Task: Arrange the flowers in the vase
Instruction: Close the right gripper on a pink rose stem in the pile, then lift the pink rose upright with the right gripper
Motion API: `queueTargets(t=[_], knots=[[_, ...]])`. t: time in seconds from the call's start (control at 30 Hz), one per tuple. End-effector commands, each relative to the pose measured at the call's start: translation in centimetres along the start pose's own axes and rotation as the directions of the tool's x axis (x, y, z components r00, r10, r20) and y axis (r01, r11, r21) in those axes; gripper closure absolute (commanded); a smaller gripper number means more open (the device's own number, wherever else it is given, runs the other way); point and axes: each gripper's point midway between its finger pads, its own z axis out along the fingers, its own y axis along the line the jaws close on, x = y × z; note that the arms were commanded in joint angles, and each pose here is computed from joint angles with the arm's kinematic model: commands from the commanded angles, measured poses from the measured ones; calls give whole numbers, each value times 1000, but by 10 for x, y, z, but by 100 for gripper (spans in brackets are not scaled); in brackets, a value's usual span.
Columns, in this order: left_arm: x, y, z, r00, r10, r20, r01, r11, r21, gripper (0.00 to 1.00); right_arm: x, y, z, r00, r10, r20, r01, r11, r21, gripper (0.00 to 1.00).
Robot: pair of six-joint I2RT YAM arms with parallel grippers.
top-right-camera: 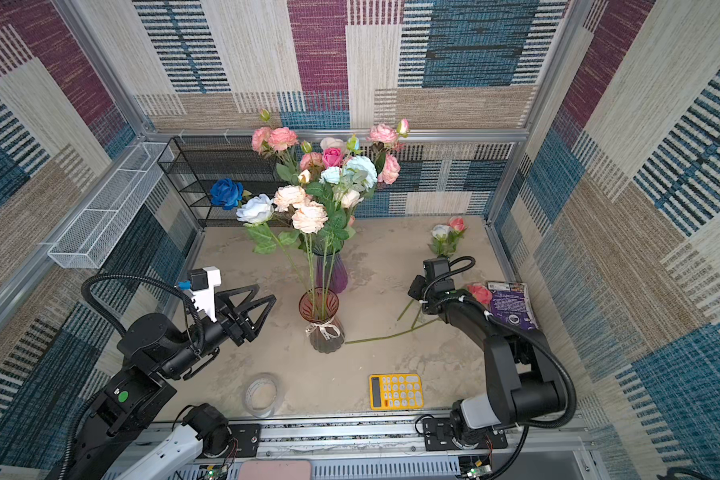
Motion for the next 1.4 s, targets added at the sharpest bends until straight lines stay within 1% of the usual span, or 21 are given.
queueTargets(t=[0.0, 0.1, 0.27, 0.47, 0.5, 0.6, 0.73, 0.83, 1.0, 1.13, 1.27, 1.37], knots=[[5, 5, -1, 999, -37, -6, 37, 999, -16, 20, -13, -4, 17, 999, 38, 16, -38, 999, 18, 56], [6, 6, -3, 999, -38, -1, 38, 999, -22, 20, -14, -13, 33, 998, 56, -2, -55, 997, 53, 58], [5, 7, -8, 1000, -27, 11, 27, 999, -31, 20, -15, -25, 49, 997, 72, -13, -69, 990, 119, 59], [1, 6, -12, 1000, -12, 24, 13, 999, -38, 20, -9, -39, 68, 996, 65, -60, -53, 980, 194, 65], [1, 7, -12, 1000, -11, 24, 12, 999, -39, 21, -8, -40, 71, 996, 63, -66, -48, 979, 200, 67], [-1, 5, -13, 1000, -9, 26, 10, 999, -37, 21, -3, -44, 74, 994, 61, -89, -41, 977, 208, 79], [-4, 2, -13, 1000, -5, 24, 6, 1000, -23, 21, -14, -35, 63, 998, 43, -45, -35, 986, 164, 94], [-4, -3, -10, 1000, -2, 11, 2, 1000, -4, 21, -28, -25, 48, 1000, 18, 11, -19, 992, 127, 100], [-9, -9, -7, 1000, -4, 5, 4, 1000, 19, 21, -55, -3, 6, 991, -11, 135, 7, 999, 31, 100], [-15, -15, -8, 1000, -2, 15, 2, 999, 43, 21, -74, 18, -41, 971, -10, 239, 27, 997, -70, 100], [-25, -25, -12, 1000, 17, 27, -19, 997, 71, 21, -83, 44, -103, 937, 25, 347, 59, 972, -228, 100], [-33, -32, -15, 999, 35, 39, -38, 995, 90, 21, -88, 63, -151, 902, 52, 428, 108, 934, -341, 100]])
